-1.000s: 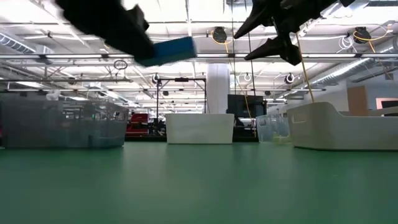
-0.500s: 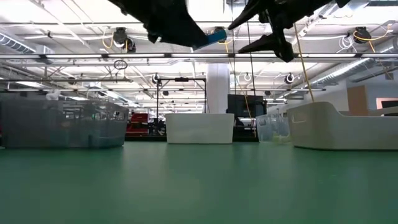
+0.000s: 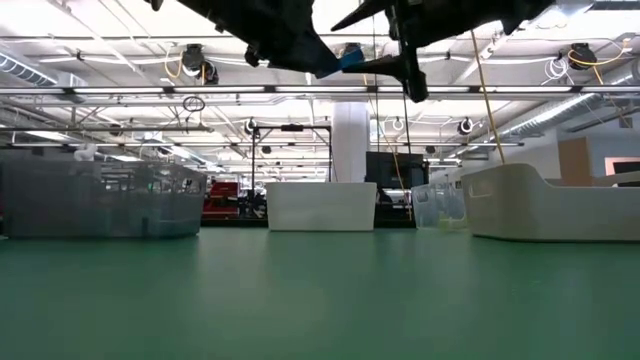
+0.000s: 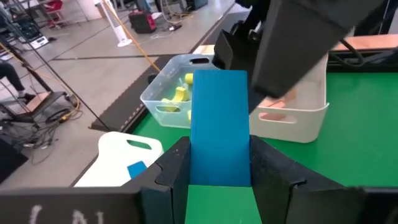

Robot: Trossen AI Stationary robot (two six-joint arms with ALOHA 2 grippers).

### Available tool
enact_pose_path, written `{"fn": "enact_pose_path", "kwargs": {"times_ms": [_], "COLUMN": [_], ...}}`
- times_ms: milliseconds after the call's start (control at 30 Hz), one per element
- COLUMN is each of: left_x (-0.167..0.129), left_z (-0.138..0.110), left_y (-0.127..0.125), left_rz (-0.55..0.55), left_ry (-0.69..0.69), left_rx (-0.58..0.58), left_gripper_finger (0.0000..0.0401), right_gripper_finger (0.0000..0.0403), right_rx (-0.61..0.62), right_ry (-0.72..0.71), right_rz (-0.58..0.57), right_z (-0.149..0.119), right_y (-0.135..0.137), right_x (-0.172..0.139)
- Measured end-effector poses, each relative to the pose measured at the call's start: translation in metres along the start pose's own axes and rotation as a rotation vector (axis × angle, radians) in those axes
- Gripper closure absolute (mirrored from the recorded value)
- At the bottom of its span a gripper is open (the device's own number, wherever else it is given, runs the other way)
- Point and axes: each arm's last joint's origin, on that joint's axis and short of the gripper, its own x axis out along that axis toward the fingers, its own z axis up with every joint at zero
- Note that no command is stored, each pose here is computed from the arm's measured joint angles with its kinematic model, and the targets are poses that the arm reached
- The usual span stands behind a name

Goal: Sort & place blocks by color
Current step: Put the blue block into the white bin

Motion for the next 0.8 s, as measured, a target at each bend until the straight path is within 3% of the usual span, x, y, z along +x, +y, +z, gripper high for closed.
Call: {"fn": "enact_pose_path", "kwargs": {"times_ms": [200, 500, 800], "left_x": [-0.001, 0.000, 0.000], "left_z": [0.000, -0.001, 0.000], "left_y": [-0.001, 0.000, 0.000], "left_rz": [0.000, 0.017, 0.004], "left_ry": [0.002, 0.006, 0.001], "left_rx": [0.021, 0.038, 0.017], "left_gripper_finger": [0.0273, 0.0271, 0.0163], "right_gripper_finger": [0.0219, 0.0365, 0.0366], "right_rx": [0.029, 0.002, -0.058], "right_ry": [0.004, -0.004, 0.014], "right_rz": [-0.007, -0.037, -0.026], "right_z": [-0.005, -0.002, 0.014], "right_y": [-0.007, -0.014, -0.024], "right_x": [0.013, 0.016, 0.017]}}
